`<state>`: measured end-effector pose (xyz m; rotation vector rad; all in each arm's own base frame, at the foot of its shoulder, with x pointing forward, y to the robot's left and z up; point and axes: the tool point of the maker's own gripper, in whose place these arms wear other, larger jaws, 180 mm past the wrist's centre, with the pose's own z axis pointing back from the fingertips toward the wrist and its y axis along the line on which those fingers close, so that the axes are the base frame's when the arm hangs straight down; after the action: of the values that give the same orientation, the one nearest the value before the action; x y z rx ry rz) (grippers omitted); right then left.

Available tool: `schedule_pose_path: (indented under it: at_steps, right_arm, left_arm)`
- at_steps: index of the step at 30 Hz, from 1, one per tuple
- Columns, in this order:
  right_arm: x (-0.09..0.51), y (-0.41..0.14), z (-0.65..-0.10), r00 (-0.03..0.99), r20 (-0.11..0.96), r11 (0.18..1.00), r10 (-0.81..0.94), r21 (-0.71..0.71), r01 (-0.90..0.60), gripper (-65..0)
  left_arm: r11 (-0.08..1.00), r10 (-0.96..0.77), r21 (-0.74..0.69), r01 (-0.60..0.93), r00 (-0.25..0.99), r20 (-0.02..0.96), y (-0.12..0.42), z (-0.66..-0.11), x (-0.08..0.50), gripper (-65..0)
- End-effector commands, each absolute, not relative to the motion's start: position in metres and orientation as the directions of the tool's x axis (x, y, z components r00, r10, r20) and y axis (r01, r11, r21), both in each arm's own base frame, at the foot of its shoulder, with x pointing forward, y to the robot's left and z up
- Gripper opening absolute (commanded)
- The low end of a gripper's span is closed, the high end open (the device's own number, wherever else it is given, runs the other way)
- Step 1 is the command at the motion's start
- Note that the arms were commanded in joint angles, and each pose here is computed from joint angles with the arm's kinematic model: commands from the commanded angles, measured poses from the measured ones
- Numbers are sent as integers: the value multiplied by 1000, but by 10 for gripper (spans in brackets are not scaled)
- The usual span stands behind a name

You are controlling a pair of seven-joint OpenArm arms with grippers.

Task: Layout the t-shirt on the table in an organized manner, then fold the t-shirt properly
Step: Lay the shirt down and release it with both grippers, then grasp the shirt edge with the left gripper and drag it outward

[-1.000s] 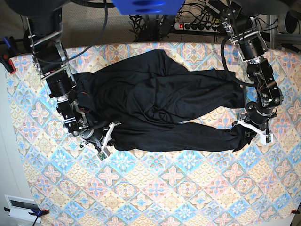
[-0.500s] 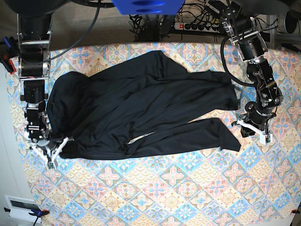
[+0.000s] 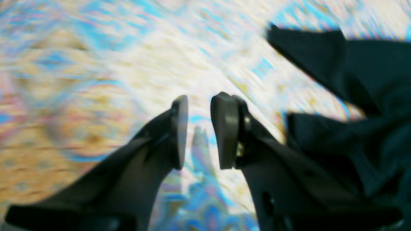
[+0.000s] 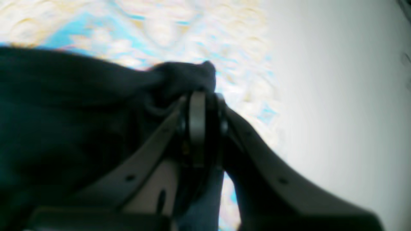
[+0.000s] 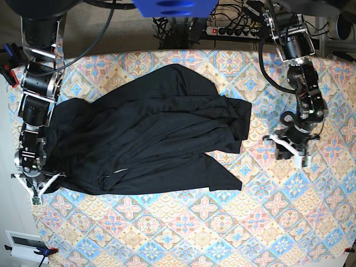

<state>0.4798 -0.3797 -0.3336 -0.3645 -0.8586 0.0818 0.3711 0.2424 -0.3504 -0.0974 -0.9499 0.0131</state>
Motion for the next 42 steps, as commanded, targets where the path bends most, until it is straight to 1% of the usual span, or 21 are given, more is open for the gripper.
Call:
schedule_pose_path:
  at_steps: [1,4,6,8,9,12,14,17,20,22,26,28,30,32,33,36,38,40,42]
  right_arm:
    - [498,-396,-281,564,786,915,251,-384,128,-632]
    - [493,-389,-267,563,765,890,312,-443,109,-557]
    - [484,-380,-271,570,739,872,360,-484,77,-507]
    - [477,-371,-274,566,720,856,401,-514,48,-471]
    - [476,-366,-270,551,721,849,421,-526,39,-465]
    - [469,-355,-272,533,712,837,457,-547,13,-463]
    - [460,-352,-279,536,702,832,469,-554,-1,-463]
    - [451,-346,-283,530,694,824,488,-566,-18,-463]
    - [443,-342,-288,533,683,819,500,-573,-33,-463]
    - [437,-340,-293,543,672,816,503,-577,-42,-463]
    - [433,-335,-290,529,673,810,517,-585,-48,-463]
    - [430,-333,-291,526,672,809,521,-586,-53,-463]
    - [426,-332,-296,533,665,808,523,-586,-61,-463]
    - [422,-332,-301,542,659,808,523,-585,-68,-463]
    - [422,-332,-302,543,658,808,523,-585,-69,-463]
    - [419,-334,-305,548,655,809,520,-584,-69,-463]
    - [417,-334,-307,553,652,809,519,-583,-71,-463]
    - [417,-334,-307,552,652,809,519,-583,-72,-463]
    - [419,-331,-300,537,659,806,526,-588,-68,-463]
  left_arm:
    - [996,40,-76,44,547,836,244,-338,376,-486]
    - [995,26,-76,65,569,822,236,-347,371,-484]
    - [994,25,-81,71,573,819,233,-350,369,-484]
    - [992,37,-99,77,575,817,228,-351,368,-483]
    - [989,52,-123,86,576,816,223,-351,368,-483]
    - [964,119,-238,116,614,780,204,-351,367,-481]
    - [945,157,-301,128,630,760,195,-344,372,-459]
    - [929,195,-354,105,674,713,193,-355,378,-423]
    - [922,220,-378,84,690,689,194,-364,384,-403]
    - [910,230,-403,92,698,678,181,-366,391,-396]
    - [907,166,-397,140,747,644,153,-383,395,-396]
    - [902,135,-394,176,752,645,134,-387,400,-398]
    - [902,103,-380,205,753,650,121,-393,401,-414]
    - [900,67,-363,243,743,666,109,-392,408,-462]
    - [898,56,-358,254,742,668,105,-392,410,-501]
    - [905,46,-332,266,716,697,108,-380,427,-646]
    - [915,34,-305,264,703,710,117,-372,439,-650]
    - [936,29,-256,240,674,738,144,-357,452,-638]
    - [950,57,-238,201,637,768,167,-338,466,-646]
